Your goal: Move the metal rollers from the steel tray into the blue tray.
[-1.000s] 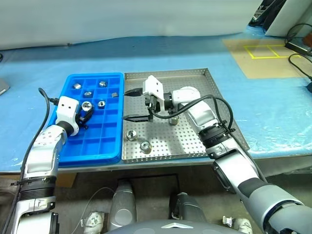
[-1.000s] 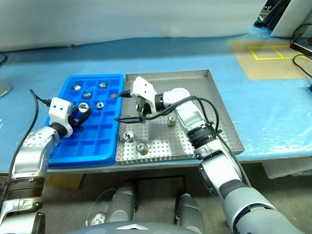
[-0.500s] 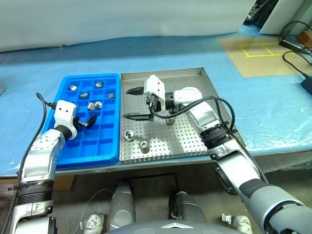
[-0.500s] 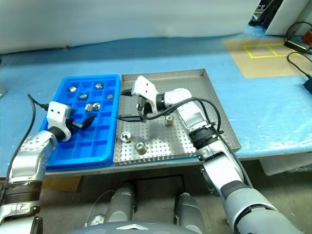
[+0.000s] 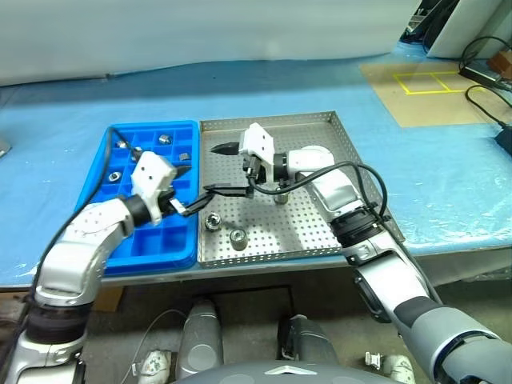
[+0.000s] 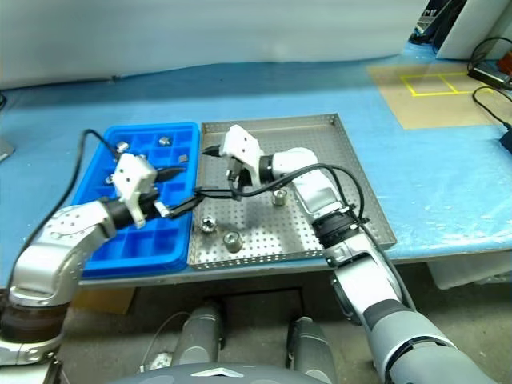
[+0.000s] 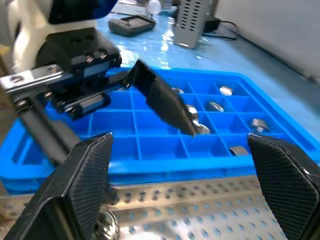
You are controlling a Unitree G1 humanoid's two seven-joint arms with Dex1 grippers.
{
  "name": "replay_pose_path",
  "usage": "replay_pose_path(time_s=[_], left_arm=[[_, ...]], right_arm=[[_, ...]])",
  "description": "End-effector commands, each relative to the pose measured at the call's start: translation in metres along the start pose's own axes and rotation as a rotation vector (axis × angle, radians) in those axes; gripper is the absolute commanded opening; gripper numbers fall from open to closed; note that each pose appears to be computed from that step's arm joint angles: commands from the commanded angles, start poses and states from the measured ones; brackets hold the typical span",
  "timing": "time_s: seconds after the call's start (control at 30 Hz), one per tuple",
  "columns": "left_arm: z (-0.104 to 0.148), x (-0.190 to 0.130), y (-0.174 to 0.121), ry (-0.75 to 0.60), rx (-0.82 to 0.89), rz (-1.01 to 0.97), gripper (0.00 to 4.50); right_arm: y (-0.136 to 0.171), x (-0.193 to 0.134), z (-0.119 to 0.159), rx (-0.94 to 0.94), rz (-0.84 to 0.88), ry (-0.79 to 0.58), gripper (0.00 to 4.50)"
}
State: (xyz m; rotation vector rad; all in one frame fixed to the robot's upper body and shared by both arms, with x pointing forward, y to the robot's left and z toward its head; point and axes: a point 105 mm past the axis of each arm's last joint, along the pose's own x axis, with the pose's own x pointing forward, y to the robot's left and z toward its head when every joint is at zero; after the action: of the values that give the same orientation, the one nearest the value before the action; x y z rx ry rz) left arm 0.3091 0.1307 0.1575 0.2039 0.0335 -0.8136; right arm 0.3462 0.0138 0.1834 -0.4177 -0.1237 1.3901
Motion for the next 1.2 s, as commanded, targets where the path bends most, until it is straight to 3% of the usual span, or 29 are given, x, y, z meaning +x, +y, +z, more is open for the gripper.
replay_pose_path(time_s=[0.03,0.17,0.37,0.5,0.67,1.2], left_arm=[[0.018,0.021,0.022,-0.069,0.077,0.117,4.47],[0.034,0.019,0.063,-0.096,0.203,0.29,4.47],[0.049,-0.023,0.105,-0.01,0.584,0.341,4.47],[0.049,-0.05,0.118,0.107,0.704,0.237,4.47],[0.031,-0.075,0.143,0.348,0.848,0.144,4.47],[-0.025,-0.061,0.146,0.468,0.795,-0.043,4.47]], right_arm=[[-0.001,-0.01,0.007,-0.037,-0.026,0.003,4.5],[-0.003,-0.019,0.003,-0.044,-0.057,0.032,4.5],[-0.003,-0.02,0.002,-0.024,-0.084,0.029,4.5],[-0.003,-0.018,0.0,-0.013,-0.093,0.03,4.5],[-0.003,-0.016,0.0,-0.008,-0.101,0.024,4.5],[-0.006,-0.024,-0.006,-0.004,-0.17,0.038,4.5]])
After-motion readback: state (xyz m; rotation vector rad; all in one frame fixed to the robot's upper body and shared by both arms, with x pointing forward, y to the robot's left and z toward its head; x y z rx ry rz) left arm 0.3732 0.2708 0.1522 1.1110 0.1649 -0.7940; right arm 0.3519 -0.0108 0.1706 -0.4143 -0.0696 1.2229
